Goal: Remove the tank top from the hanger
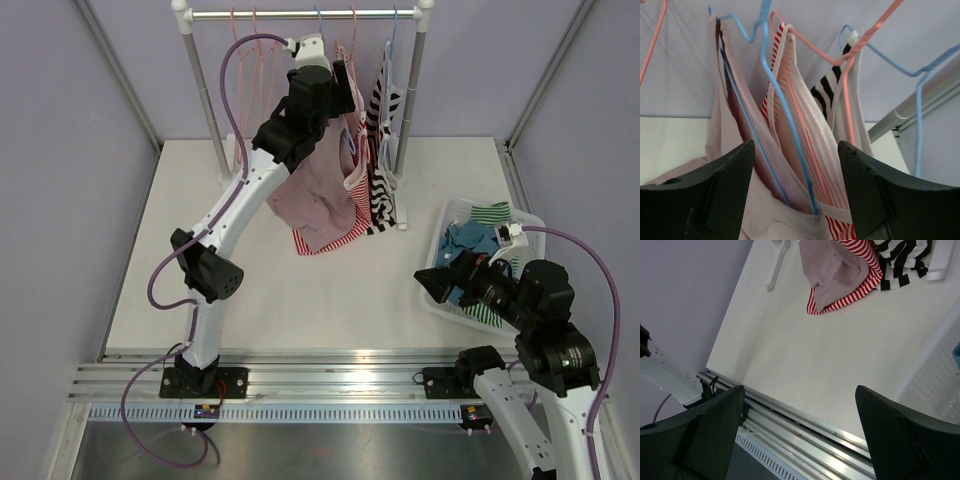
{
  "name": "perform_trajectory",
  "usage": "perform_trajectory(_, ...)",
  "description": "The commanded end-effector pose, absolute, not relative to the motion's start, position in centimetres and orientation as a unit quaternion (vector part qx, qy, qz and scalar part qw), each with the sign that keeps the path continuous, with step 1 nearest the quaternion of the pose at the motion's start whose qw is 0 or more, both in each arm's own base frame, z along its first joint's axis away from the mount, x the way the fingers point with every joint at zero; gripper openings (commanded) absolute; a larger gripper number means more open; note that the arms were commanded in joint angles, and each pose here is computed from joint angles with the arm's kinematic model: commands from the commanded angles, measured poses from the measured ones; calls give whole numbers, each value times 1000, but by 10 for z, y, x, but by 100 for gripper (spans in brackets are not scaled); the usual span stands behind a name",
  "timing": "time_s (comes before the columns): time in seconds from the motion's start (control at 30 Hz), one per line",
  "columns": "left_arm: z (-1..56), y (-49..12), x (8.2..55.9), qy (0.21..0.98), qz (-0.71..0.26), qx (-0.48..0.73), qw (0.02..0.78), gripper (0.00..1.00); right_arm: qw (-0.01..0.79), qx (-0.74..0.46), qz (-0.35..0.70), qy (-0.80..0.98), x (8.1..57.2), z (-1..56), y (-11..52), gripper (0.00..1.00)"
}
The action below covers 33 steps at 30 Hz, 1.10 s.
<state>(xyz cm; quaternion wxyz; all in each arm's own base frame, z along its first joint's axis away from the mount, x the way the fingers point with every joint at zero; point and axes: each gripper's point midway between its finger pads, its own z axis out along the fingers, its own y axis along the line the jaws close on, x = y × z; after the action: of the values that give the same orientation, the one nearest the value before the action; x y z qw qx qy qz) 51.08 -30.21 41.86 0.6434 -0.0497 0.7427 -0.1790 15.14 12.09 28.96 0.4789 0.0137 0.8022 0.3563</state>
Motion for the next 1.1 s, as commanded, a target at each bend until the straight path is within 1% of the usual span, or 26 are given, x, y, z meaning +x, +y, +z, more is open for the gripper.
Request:
perform_trajectory(0.0,454,-286,522,698,-168,-90,691,65,494,-27,364,789,137,310,124,100)
perform_trajectory(0.03,454,-282,523,697,-158,-89,694,60,493,-28,362,791,136,309,123,100)
perform_trajectory(0.1,454,-279,524,698,-150,-88,695,44,500,-35,355,790,134,312,121,99)
perform_trajectory(0.13,458,-276,522,695,-146,-86,699,39,500,-36,351,791,133,311,120,100)
perform_trajectory(0.27,462,-271,523,692,-148,-77,702,32,499,-40,345,794,132,309,119,99)
perform_trajectory(0.3,462,-269,524,692,-149,-77,702,28,497,-40,345,795,132,307,119,100)
perform_trajectory(0.33,463,-268,525,692,-153,-74,701,22,494,-40,347,796,131,306,120,99)
perform_trajectory(0.4,463,-261,529,693,-156,-74,700,17,490,-41,351,797,129,305,121,99)
perform_trajectory(0.43,463,-261,529,694,-163,-72,698,9,491,-42,352,796,129,305,121,99)
perform_trajectory(0.53,463,-253,532,696,-166,-72,694,1,492,-43,355,794,127,307,121,100)
perform_trajectory(0.63,469,-250,527,696,-163,-62,697,0,494,-42,357,792,128,309,122,99)
perform_trajectory(0.8,498,-239,508,680,-163,-51,713,0,493,-42,367,788,132,313,126,99)
perform_trajectory(0.93,529,-223,483,661,-163,-47,731,0,497,-41,372,783,133,318,127,100)
perform_trajectory(1.07,546,-215,464,653,-170,-38,737,0,499,-41,373,781,135,321,127,100)
